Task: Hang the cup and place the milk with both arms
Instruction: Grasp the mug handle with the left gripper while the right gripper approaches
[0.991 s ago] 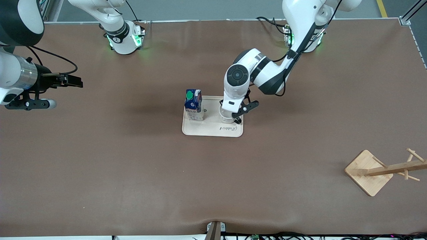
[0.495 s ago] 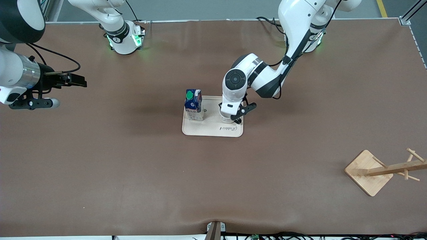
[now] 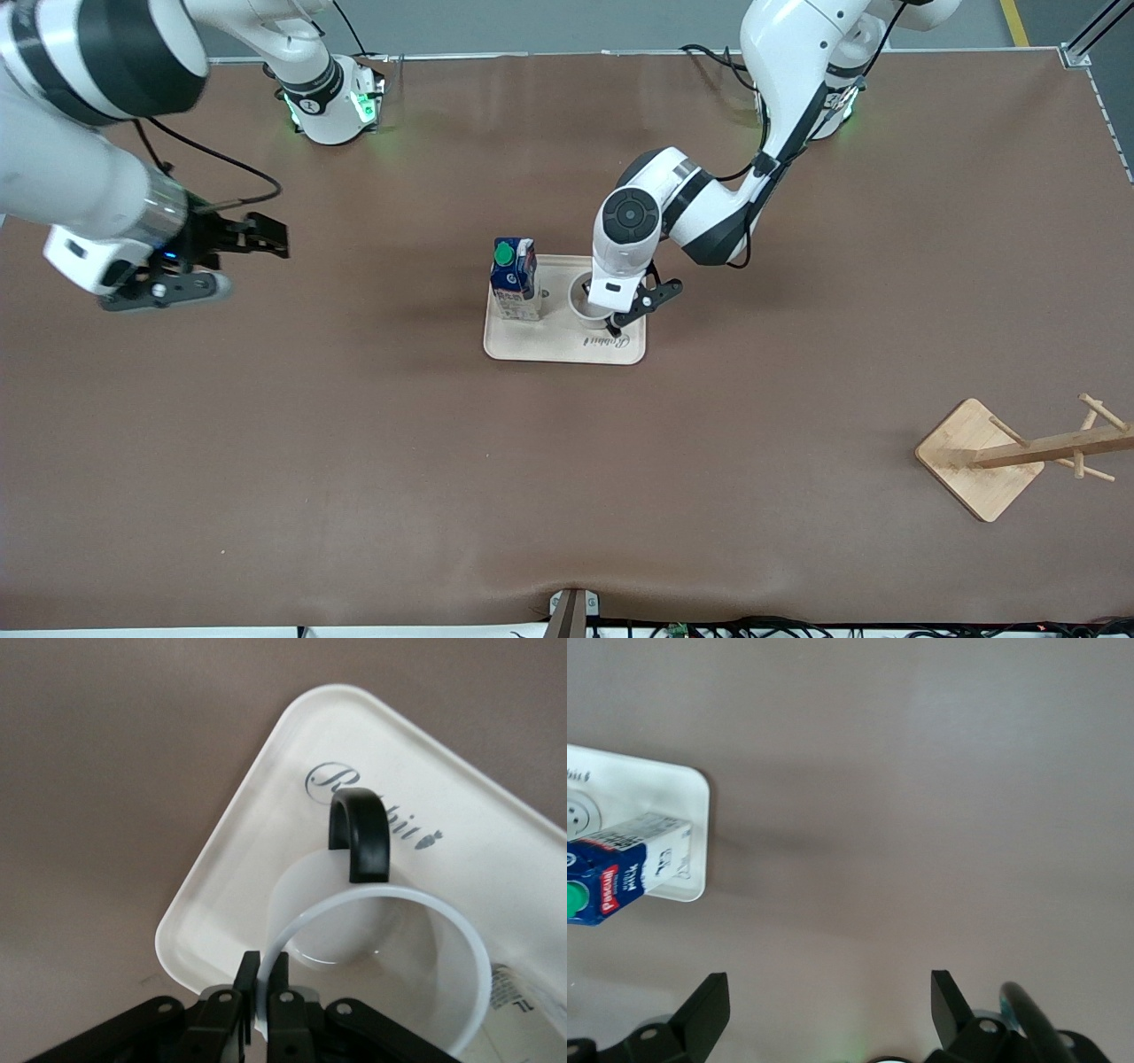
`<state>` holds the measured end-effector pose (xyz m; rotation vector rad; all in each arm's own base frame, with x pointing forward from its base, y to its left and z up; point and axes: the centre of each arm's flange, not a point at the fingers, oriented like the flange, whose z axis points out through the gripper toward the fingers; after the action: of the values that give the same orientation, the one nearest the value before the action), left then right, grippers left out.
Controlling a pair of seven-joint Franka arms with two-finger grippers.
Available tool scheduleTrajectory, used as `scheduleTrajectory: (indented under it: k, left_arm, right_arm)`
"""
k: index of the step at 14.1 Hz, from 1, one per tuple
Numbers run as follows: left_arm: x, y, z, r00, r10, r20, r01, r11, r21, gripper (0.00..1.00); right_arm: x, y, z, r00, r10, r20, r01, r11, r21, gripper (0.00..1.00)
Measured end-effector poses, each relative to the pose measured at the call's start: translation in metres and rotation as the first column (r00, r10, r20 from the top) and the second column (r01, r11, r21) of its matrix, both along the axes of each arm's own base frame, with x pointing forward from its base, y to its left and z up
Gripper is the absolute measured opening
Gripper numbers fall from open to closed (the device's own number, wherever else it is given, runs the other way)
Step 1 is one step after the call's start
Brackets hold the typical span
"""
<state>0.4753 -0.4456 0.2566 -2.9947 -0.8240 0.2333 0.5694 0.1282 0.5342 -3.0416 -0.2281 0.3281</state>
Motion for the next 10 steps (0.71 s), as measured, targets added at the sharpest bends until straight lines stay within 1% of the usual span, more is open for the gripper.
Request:
scheduleTrajectory:
  k: [2,4,7,10]
  left_arm:
    - [0.014,0.010,0.033,1.000,0.020,0.011,-0.020,1.000,0.000,0.08]
    - [0.021,0.020,0.081,1.000,0.028,0.006,-0.028,0.999,0.018,0.07]
    - [0.034,0.052,0.145,1.000,-0.007,0.002,0.007,0.998,0.056,0.07]
    - [0.062,0.114,0.196,0.999,-0.054,0.010,0.053,0.997,0.052,0.07]
  right_arm:
    - [0.010,0.016,-0.026,0.999,-0.020,-0.025,0.021,0.999,0.036,1.00]
    - [0.015,0.042,-0.051,0.996,-0.063,-0.055,0.067,0.996,0.063,1.00]
    - [0.008,0.099,-0.077,0.990,-0.107,-0.089,0.113,0.991,0.066,1.00]
    - [-0.003,0.153,-0.099,0.982,-0.157,-0.109,0.167,0.982,0.091,1.00]
